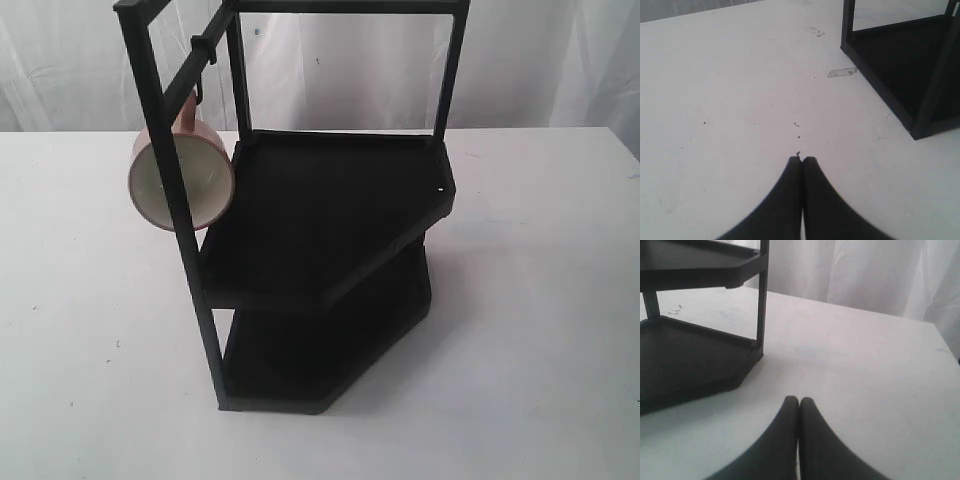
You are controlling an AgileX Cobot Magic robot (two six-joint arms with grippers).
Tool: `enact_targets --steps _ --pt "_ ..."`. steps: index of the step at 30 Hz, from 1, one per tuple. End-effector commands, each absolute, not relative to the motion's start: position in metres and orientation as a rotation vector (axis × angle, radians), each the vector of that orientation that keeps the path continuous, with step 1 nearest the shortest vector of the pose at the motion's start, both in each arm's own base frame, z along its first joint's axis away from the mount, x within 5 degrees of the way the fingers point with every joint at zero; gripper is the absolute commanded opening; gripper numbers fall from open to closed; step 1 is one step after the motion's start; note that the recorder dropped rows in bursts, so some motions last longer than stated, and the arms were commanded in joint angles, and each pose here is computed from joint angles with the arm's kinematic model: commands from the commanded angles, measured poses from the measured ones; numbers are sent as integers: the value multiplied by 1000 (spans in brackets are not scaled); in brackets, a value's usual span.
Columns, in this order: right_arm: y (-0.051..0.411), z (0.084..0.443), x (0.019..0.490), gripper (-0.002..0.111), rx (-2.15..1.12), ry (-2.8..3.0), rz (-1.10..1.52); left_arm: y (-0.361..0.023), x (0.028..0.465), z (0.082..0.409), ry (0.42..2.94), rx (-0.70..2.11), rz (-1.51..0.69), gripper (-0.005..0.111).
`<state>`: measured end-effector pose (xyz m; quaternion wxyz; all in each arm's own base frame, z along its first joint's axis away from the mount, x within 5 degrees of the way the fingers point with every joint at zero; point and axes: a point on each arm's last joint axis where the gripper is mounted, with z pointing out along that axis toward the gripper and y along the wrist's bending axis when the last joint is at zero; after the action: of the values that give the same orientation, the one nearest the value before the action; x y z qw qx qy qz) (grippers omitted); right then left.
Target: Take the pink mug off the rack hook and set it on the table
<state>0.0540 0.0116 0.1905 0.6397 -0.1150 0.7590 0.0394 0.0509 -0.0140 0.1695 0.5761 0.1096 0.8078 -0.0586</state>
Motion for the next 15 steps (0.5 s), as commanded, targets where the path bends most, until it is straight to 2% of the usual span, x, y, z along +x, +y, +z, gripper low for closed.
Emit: enact_targets --steps 1,5,11,15 --pt "11 193 55 0 -273 1680 63 -14 51 168 1894 253 -142 0" --pt "12 196 55 0 -232 1658 106 -14 51 168 1894 253 -142 0" --pt "12 213 55 0 295 1489 650 -14 51 168 1894 253 -142 0" --pt "6 227 54 0 339 1319 680 -14 51 168 1894 253 -142 0"
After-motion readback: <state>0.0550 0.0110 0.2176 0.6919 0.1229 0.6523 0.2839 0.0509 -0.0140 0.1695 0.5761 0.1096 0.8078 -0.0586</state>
